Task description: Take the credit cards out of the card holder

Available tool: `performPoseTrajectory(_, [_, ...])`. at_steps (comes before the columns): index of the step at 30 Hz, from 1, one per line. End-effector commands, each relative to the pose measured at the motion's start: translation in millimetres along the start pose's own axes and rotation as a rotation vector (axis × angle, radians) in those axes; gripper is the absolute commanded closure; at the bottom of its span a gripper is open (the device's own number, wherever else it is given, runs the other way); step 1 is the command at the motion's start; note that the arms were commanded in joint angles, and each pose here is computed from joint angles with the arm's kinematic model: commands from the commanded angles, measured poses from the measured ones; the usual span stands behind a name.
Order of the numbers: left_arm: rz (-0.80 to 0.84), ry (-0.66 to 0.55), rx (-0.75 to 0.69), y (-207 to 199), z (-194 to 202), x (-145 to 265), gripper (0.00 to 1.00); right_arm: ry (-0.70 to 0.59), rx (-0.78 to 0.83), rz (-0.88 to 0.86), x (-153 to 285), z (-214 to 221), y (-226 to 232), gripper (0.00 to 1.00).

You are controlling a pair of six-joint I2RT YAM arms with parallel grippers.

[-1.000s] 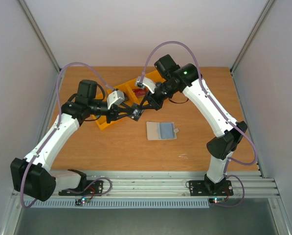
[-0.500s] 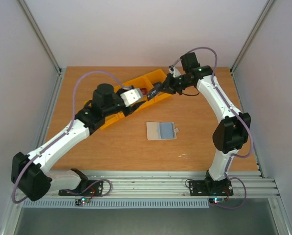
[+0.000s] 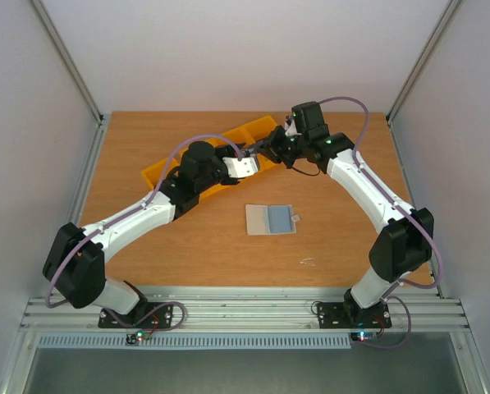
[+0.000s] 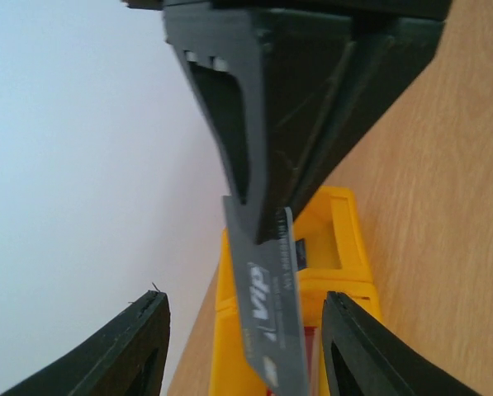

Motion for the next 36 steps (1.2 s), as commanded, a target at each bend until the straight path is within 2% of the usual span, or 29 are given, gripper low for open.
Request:
performPoseTrajectory(1, [0.024,-0.052,0.042,5.5,-13.5,3.1,0.48,-0.080,0.002,-0.039,10.1,-1.8,17.4,0.99])
performPoseTrajectory(4, [0.028,-0.030,0.072,3.9,-10.9,0.8,0.49,-0.080,0.017,-0.045,11.3,-1.3,20.6,0.99])
performPoseTrajectory(11, [-0.037,0.028,0.038,12.0,-6.5,-7.4,0.65,-0.043,0.061,-0.063,6.6,-0.6,31.5,0.99])
performPoseTrajectory(17, [-0.038,0.061,0.006,11.2,0.3,-12.7,0.68,-0.030,0.067,-0.081,5.3,-0.8,33.7,0.99])
performPoseTrajectory(22, [-0.098,0.050,-0.043,22.8,0.7,-15.5,0.83,-0.019,0.073,-0.091,3.8,-0.2,34.0,0.99])
performPoseTrajectory(25, [-0.093,0.059,-0.052,22.5,3.5,-18.4,0.87,-0.006,0.074,-0.104,1.7,-0.4,34.9,0.99])
performPoseTrajectory(28, [-0.105,0.058,-0.056,23.3,4.6,-19.4,0.99,-0.002,0.070,-0.102,1.0,0.2,33.5,0.99])
performPoseTrajectory(32, [-0.109,0.054,-0.056,23.7,4.0,-17.1,1.00,0.010,0.069,-0.113,-2.4,-0.4,33.3,0.99])
performPoseTrajectory(33, [-0.103,0.059,-0.053,22.8,4.8,-16.7,1.00,0.013,0.068,-0.113,-3.8,-1.1,32.8,0.97])
performPoseTrajectory(34, [-0.096,0.064,-0.046,21.6,5.7,-16.0,1.00,0.013,0.072,-0.112,-4.6,-1.5,32.8,0.88])
performPoseTrajectory(36, [-0.075,0.087,-0.035,18.2,9.6,-14.0,1.00,-0.002,0.088,-0.103,-1.7,-4.0,33.1,0.62])
Point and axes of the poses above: each gripper's point midway between its finger pads, its own x axis back along the fingers, its own y axis along the line the jaws close on, z = x × y, the point moved 10 cm from there along x, back along the fingers, and after that the axes turned 2 degrees about x, right-handed, at the moved point
